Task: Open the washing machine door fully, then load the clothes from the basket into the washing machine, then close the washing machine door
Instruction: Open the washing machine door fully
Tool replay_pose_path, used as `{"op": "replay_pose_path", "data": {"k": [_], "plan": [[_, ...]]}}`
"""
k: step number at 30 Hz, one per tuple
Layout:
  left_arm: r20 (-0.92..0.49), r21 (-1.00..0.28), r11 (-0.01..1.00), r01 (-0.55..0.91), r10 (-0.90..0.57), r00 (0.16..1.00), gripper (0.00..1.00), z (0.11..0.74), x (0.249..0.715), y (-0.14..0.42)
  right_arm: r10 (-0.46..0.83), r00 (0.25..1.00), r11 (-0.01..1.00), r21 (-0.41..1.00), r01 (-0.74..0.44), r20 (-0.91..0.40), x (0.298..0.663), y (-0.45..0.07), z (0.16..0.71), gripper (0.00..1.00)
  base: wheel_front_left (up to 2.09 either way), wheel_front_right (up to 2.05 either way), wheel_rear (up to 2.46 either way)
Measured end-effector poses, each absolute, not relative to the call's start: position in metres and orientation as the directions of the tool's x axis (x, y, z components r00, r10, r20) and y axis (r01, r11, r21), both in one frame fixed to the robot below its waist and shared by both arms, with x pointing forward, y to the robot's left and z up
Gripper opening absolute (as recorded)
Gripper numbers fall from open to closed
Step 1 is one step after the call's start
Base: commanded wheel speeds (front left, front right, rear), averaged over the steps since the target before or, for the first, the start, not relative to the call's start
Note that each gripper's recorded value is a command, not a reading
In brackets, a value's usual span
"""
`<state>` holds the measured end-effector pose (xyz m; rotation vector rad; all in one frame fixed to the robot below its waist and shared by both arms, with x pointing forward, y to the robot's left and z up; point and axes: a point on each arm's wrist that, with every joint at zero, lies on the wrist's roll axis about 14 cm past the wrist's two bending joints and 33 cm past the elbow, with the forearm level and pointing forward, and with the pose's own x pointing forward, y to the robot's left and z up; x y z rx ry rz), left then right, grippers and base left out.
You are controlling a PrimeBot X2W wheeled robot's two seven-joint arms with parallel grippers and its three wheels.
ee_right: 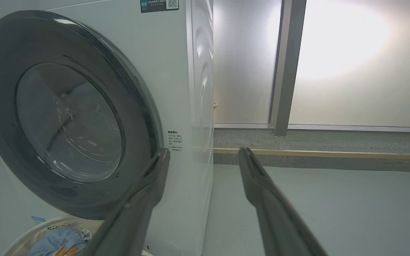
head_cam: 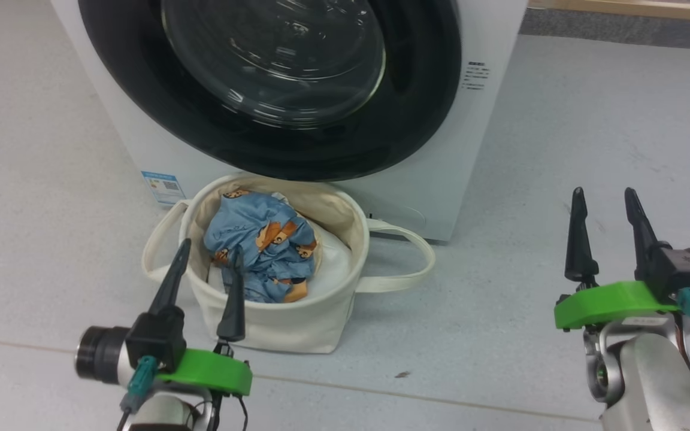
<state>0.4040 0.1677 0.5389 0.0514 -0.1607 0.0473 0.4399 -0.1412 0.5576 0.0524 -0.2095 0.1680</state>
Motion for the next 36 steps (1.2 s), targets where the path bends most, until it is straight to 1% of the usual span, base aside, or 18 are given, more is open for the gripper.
{"op": "replay_pose_path", "data": {"k": [11, 12, 13, 17, 22, 24, 29, 33, 36], "plan": [[0.158, 0.053, 0.998, -0.037, 0.028, 0.987, 1.00, 0.538, 0.404, 0.163, 0.136, 0.968, 0.984, 0.087, -0.157, 0.209, 0.441, -0.147, 0.555, 1.00, 0.07, 0.21, -0.28], [0.158, 0.054, 0.998, -0.037, 0.028, 0.987, 1.00, 0.537, 0.404, 0.163, 0.133, 0.969, 0.983, 0.098, -0.156, 0.207, 0.441, -0.148, 0.554, 0.96, 0.00, 0.00, 0.00], [0.158, 0.054, 0.998, -0.037, 0.028, 0.987, 1.00, 0.537, 0.405, 0.163, 0.131, 0.970, 0.982, 0.109, -0.156, 0.205, 0.442, -0.148, 0.553, 0.00, 0.00, 0.00, 0.00], [0.153, 0.053, 0.998, -0.036, 0.028, 0.988, 1.00, 0.535, 0.406, 0.163, 0.115, 0.975, 0.971, 0.187, -0.150, 0.188, 0.447, -0.149, 0.546, 0.00, 0.00, 0.00, 0.00], [0.122, 0.055, 0.998, -0.034, 0.027, 0.992, 1.00, 0.524, 0.410, 0.162, 0.093, 0.985, 0.921, 0.364, -0.140, 0.145, 0.464, -0.145, 0.531, 0.00, 0.00, 0.00, 0.00], [0.106, 0.057, 0.998, -0.035, 0.029, 0.994, 1.00, 0.518, 0.412, 0.162, 0.097, 0.989, 0.887, 0.441, -0.138, 0.116, 0.473, -0.138, 0.522, 0.00, 0.00, 0.00, 0.00], [0.086, 0.062, 0.998, -0.028, 0.023, 0.996, 1.00, 0.509, 0.424, 0.159, 0.131, 0.991, 0.757, 0.643, -0.121, 0.032, 0.506, -0.122, 0.512, 0.00, 0.00, 0.00, 0.00], [0.080, 0.063, 0.998, -0.030, 0.025, 0.996, 1.00, 0.505, 0.436, 0.158, 0.191, 0.981, 0.625, 0.768, -0.137, 0.020, 0.540, -0.110, 0.523, 0.00, 0.00, 0.00, 0.00], [0.067, 0.058, 0.998, -0.034, 0.030, 0.997, 1.00, 0.499, 0.443, 0.158, 0.226, 0.974, 0.548, 0.824, -0.144, 0.021, 0.565, -0.114, 0.531, 0.00, 0.00, 0.00, 0.00]]}}
